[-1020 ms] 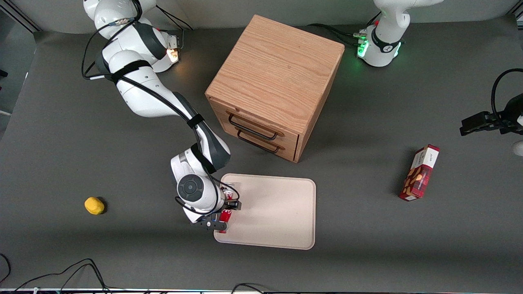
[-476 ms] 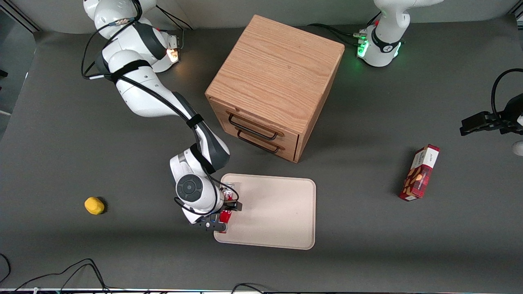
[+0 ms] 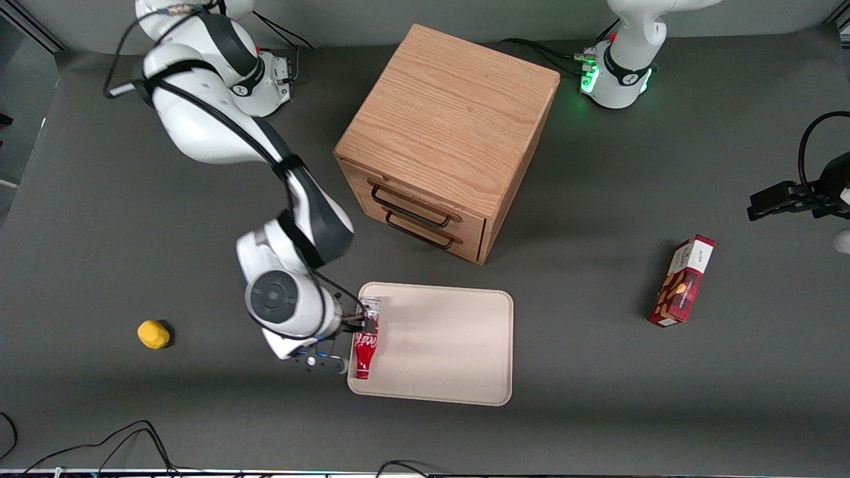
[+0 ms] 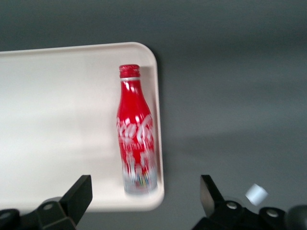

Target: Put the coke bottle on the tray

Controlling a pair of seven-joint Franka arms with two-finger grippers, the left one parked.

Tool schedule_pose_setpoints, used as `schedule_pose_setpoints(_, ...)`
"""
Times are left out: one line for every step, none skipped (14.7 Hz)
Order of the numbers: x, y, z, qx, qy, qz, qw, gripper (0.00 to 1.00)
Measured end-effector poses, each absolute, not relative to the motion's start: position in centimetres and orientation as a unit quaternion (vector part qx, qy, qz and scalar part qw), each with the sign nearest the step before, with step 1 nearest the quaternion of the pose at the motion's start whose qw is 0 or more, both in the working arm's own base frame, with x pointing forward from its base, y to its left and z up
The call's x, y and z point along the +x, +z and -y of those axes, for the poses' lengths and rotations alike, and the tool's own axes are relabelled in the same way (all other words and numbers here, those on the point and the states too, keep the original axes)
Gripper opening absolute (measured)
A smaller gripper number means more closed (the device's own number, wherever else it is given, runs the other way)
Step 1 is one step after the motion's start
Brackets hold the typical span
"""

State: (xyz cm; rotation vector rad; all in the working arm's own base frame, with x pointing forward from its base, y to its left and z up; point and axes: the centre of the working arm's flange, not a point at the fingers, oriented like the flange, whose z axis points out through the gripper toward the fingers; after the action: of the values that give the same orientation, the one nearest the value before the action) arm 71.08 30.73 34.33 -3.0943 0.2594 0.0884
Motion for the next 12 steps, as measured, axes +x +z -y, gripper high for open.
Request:
schedule_pose_setpoints(70.6, 36.8, -29.1, -0.995, 0.036, -0.086, 0.021, 1.00)
schedule_pose_setpoints(69.9, 38.7, -27.2, -0.995, 0.042, -0.085, 0.022, 1.00)
schedule_pose_setpoints(69.2, 40.1, -25.2, -0.995, 0.046, -0.082, 0.020, 1.00)
schedule_pose_setpoints(68.2, 41.4, -23.3, -0.996, 0.049, -0.075, 0.016, 1.00)
schedule_pose_setpoints(67.1, 42.5, -21.7, -0.996, 0.050, -0.068, 0.009, 1.00)
schedule_pose_setpoints(66.0, 43.6, -20.6, -0.997, 0.049, -0.065, 0.001, 1.00)
schedule_pose_setpoints(64.9, 44.8, -19.6, -0.997, 0.047, -0.064, -0.006, 1.00)
schedule_pose_setpoints(63.8, 45.9, -18.6, -0.997, 0.046, -0.063, -0.007, 1.00)
schedule_pose_setpoints(62.8, 47.2, -17.2, -0.997, 0.046, -0.060, -0.005, 1.00)
schedule_pose_setpoints(61.8, 48.6, -15.5, -0.997, 0.047, -0.054, -0.004, 1.00)
schedule_pose_setpoints(60.6, 50.2, -13.5, -0.998, 0.047, -0.050, -0.002, 1.00)
schedule_pose_setpoints(59.3, 51.9, -11.5, -0.998, 0.043, -0.050, 0.003, 1.00)
